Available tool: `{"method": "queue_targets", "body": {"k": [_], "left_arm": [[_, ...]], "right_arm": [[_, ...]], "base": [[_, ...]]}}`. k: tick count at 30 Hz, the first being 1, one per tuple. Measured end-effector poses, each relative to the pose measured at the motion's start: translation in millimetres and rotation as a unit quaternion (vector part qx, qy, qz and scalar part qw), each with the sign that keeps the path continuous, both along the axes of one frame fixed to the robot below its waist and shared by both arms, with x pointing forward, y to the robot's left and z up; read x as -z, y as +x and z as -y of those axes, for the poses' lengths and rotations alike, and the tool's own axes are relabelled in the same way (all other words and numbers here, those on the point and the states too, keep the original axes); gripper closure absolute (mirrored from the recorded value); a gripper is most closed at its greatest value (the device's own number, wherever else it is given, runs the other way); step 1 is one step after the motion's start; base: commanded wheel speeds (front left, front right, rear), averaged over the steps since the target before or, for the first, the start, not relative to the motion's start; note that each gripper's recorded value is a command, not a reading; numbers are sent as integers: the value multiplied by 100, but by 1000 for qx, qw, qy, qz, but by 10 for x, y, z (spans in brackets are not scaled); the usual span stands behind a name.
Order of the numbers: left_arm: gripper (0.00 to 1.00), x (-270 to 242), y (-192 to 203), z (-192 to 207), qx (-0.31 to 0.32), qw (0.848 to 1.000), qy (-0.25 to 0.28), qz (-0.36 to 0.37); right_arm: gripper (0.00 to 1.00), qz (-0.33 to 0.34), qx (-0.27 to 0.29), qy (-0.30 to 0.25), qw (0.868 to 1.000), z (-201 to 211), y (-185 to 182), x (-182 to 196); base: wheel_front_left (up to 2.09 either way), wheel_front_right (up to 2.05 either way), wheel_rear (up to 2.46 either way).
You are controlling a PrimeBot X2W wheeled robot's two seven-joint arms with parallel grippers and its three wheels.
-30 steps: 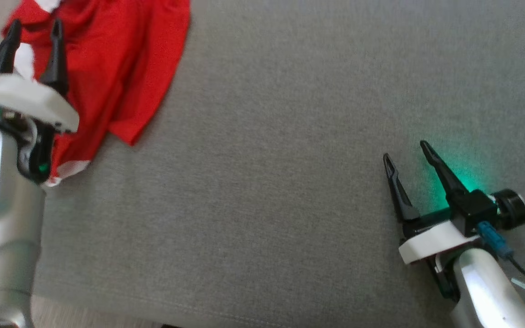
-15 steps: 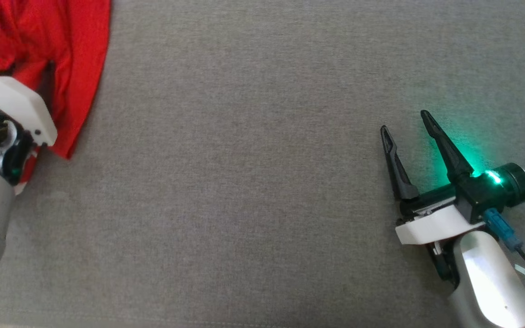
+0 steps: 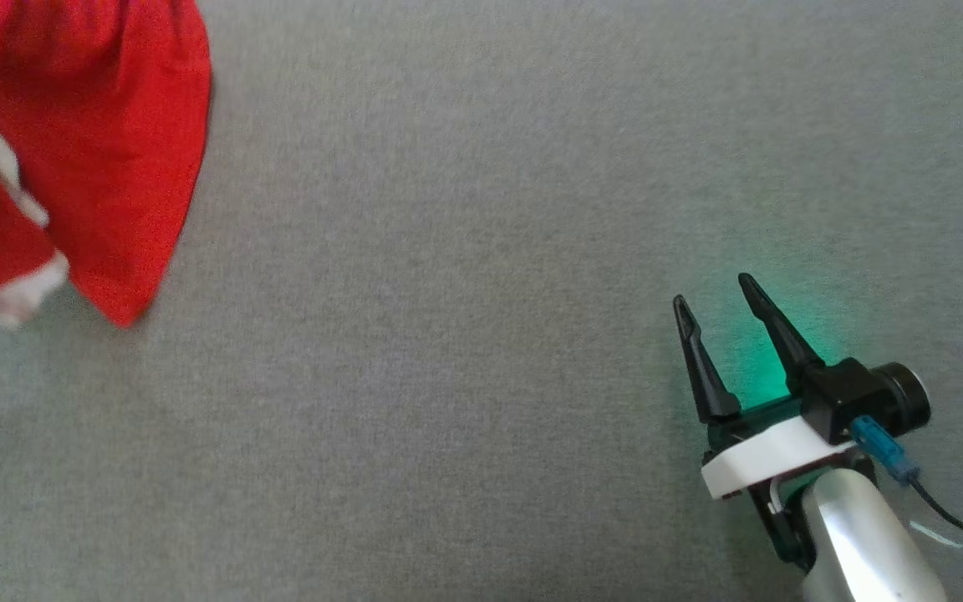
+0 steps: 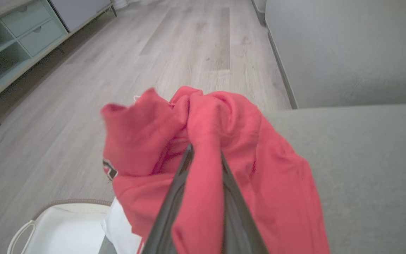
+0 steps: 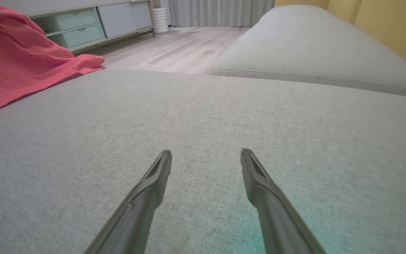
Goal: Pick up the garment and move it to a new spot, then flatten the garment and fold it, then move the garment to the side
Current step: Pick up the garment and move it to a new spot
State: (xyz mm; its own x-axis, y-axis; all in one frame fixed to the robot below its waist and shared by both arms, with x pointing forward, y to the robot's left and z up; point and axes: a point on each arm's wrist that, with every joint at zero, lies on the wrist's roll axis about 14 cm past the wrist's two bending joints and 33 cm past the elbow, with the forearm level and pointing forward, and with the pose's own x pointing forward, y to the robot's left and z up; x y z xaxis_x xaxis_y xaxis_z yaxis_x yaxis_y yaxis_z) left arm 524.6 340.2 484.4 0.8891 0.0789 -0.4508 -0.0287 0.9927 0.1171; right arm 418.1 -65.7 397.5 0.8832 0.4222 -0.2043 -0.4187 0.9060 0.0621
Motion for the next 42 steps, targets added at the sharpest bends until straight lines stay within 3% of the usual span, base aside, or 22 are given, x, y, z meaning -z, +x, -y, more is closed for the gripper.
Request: {"method": "queue_targets", "body": {"k": [4,9,17,23,27,31,36,40,41,42], "left_arm": [[100,-717,170,308,58,994,3,89],[100,-1370,120,1229,185,968,-49,160],[100,-1610,-525,2715,391,889,-184,149],[100,-1791,-942,3477,493,822,-253,131],[100,-1568,-1193,3965,543,782,-297,67],[100,-1119,-1263,4227,542,778,-319,-5],[100,-95,-1115,4371,493,817,-282,-99],[100,479,-1040,4367,468,844,-235,-115],[91,532,-1020,4376,459,848,-239,-113],[57,561,-1012,4387,450,852,-245,-109]], "right_arm": [[0,30,16,18,999,33,-21,-277],[0,46,40,27,998,171,-172,-458],[0,63,92,31,993,491,-350,-617],[0,64,138,49,987,753,-435,-669],[0,62,172,59,981,941,-497,-678],[0,56,196,63,977,1075,-548,-651],[0,48,228,63,970,1256,-600,-618],[0,47,248,62,966,1380,-633,-615],[0,46,252,60,965,1403,-643,-610],[0,46,254,60,964,1417,-649,-611]], "base": [[0,0,0],[0,0,0],[0,0,0],[0,0,0],[0,0,0],[0,0,0],[0,0,0],[0,0,0],[0,0,0],[0,0,0]]}}
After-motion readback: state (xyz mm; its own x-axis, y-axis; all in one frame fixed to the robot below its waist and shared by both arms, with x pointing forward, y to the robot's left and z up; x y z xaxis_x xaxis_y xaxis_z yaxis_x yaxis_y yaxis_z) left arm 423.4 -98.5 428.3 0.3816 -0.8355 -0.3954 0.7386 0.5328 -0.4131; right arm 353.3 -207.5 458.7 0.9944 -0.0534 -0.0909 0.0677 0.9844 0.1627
